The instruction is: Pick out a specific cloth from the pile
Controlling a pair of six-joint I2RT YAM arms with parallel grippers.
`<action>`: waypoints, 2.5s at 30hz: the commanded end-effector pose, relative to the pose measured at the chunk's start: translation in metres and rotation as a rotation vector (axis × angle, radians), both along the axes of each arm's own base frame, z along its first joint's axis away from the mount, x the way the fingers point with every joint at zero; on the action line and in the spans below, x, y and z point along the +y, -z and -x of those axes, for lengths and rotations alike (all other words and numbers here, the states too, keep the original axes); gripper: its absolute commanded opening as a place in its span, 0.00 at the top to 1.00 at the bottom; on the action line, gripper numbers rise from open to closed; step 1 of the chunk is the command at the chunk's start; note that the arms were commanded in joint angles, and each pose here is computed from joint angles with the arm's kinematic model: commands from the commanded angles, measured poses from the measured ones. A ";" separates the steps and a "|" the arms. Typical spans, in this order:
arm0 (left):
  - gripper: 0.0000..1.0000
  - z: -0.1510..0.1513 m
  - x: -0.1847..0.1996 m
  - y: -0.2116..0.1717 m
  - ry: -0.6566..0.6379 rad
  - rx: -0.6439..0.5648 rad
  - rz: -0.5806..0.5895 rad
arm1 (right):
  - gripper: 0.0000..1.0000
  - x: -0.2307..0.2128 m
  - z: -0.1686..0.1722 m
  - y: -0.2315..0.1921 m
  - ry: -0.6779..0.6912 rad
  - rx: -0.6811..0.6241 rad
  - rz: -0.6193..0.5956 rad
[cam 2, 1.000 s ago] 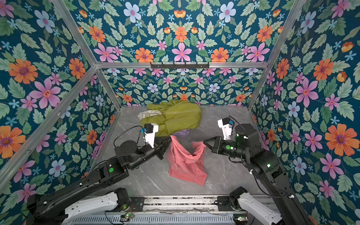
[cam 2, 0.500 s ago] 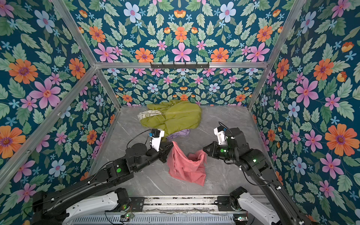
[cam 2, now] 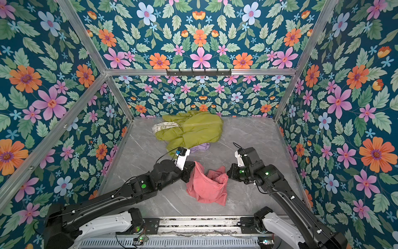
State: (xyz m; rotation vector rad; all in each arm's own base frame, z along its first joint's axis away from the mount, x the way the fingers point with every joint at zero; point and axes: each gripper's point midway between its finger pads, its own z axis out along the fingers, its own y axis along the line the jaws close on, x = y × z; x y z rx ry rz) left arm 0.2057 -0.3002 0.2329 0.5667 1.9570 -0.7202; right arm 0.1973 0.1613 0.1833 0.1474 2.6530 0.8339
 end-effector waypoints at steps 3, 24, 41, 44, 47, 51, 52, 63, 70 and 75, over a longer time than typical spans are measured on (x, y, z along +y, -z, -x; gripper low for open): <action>1.00 -0.006 -0.001 0.023 -0.013 0.015 -0.054 | 1.00 -0.011 -0.008 0.015 0.025 -0.015 0.042; 1.00 -0.008 0.044 0.145 -0.142 0.280 -0.242 | 1.00 -0.044 -0.021 0.080 0.138 0.079 0.150; 1.00 0.013 0.066 0.178 -0.138 0.360 -0.301 | 0.98 -0.045 -0.031 0.106 0.137 0.109 0.143; 0.92 0.010 0.059 0.169 -0.120 0.340 -0.278 | 0.75 -0.038 -0.034 0.094 0.121 0.084 0.102; 0.64 0.004 0.055 0.150 -0.126 0.296 -0.247 | 0.53 -0.040 -0.035 0.078 0.120 0.039 0.103; 0.19 -0.004 0.058 0.121 -0.152 0.227 -0.214 | 0.30 -0.048 -0.036 0.054 0.125 -0.036 0.135; 0.07 -0.007 0.061 0.111 -0.170 0.204 -0.199 | 0.25 -0.051 -0.036 0.046 0.127 -0.061 0.149; 0.00 -0.031 0.131 0.029 -0.494 -0.066 -0.116 | 0.01 -0.098 -0.066 -0.002 0.237 -0.377 0.380; 0.01 -0.035 0.188 0.033 -0.706 -0.177 -0.329 | 0.01 -0.118 -0.092 -0.006 0.302 -0.538 0.505; 0.01 -0.021 0.128 0.023 -0.353 -0.159 -0.204 | 0.01 -0.103 -0.099 -0.017 0.287 -0.540 0.412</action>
